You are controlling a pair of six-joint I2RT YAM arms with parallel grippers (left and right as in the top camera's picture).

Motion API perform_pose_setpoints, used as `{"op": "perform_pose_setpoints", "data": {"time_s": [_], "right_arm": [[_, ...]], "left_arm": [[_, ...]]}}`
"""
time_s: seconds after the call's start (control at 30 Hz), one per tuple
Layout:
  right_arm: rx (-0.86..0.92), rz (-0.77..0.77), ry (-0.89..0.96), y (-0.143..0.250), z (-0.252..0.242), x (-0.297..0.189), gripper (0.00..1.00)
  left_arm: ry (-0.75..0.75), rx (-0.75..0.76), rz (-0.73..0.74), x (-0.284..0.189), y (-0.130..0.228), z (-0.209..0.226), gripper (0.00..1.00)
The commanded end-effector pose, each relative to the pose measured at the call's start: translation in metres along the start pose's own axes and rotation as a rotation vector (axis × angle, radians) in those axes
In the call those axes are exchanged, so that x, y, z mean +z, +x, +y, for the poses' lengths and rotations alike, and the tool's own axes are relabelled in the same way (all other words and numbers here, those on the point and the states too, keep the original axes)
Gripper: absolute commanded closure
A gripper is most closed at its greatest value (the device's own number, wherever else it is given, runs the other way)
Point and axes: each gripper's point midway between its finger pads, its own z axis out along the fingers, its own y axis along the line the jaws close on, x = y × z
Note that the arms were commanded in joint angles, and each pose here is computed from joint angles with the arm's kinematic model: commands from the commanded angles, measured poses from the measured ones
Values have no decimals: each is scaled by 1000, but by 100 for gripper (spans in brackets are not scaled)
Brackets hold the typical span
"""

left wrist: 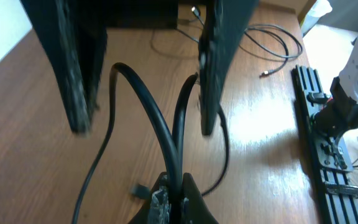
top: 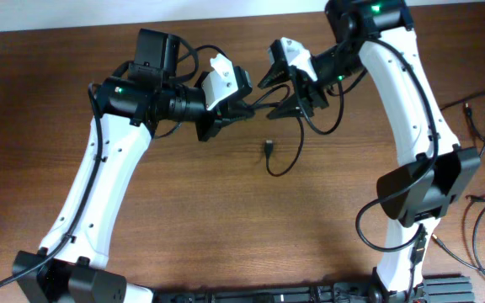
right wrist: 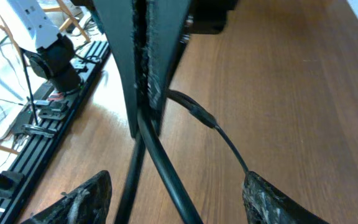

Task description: Untangle cables

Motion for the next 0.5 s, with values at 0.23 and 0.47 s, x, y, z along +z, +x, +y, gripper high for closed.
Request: {"op": "perform_pose_setpoints", "data": {"time_s": [0.23,0.47], "right_arm": [[-29,-10,-33,-11,9,11,84],[-3,22,-29,-6,8,11,96]], "left_arm": [[-135,12,-4,-6,-11,25,100],[-145,15,-4,-6,-12,27,85]]}}
